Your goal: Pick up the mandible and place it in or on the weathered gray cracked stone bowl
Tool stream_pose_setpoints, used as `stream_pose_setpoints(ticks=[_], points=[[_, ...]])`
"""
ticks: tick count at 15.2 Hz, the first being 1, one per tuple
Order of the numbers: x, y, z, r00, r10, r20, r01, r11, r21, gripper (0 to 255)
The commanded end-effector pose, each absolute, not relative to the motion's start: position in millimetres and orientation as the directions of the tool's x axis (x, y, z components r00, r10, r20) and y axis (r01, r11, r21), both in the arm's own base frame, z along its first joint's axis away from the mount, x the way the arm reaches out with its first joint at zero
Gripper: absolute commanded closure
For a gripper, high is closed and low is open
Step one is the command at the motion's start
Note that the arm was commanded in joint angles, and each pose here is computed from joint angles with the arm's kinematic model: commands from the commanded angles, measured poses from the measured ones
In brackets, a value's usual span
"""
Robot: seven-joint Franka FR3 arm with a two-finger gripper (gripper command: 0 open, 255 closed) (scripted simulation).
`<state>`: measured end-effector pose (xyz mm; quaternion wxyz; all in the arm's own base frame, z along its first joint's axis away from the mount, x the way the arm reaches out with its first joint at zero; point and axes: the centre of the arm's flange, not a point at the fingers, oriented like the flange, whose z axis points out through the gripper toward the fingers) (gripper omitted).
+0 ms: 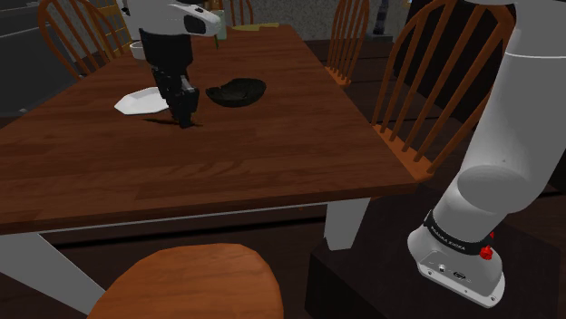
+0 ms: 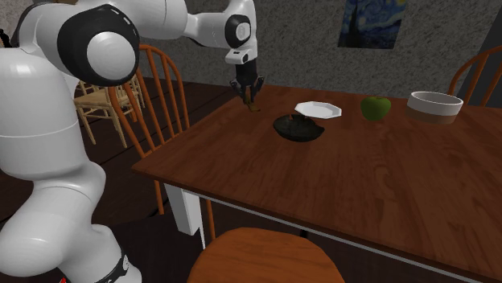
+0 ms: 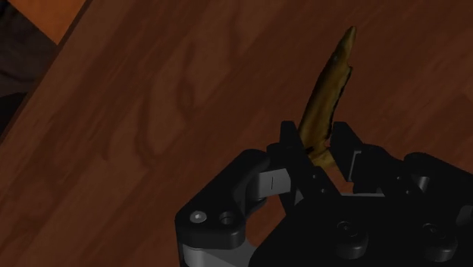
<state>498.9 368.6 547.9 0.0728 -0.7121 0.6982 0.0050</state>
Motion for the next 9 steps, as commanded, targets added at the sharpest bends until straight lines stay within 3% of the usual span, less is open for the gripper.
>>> stream_pose_setpoints(ticks=[1, 9], points=[[499, 369, 558, 0.025, -0.994, -0.109, -0.995, -0.014, -0.096, 255], [499, 369, 600, 0.025, -0.994, -0.109, -0.995, -0.014, -0.096, 255]])
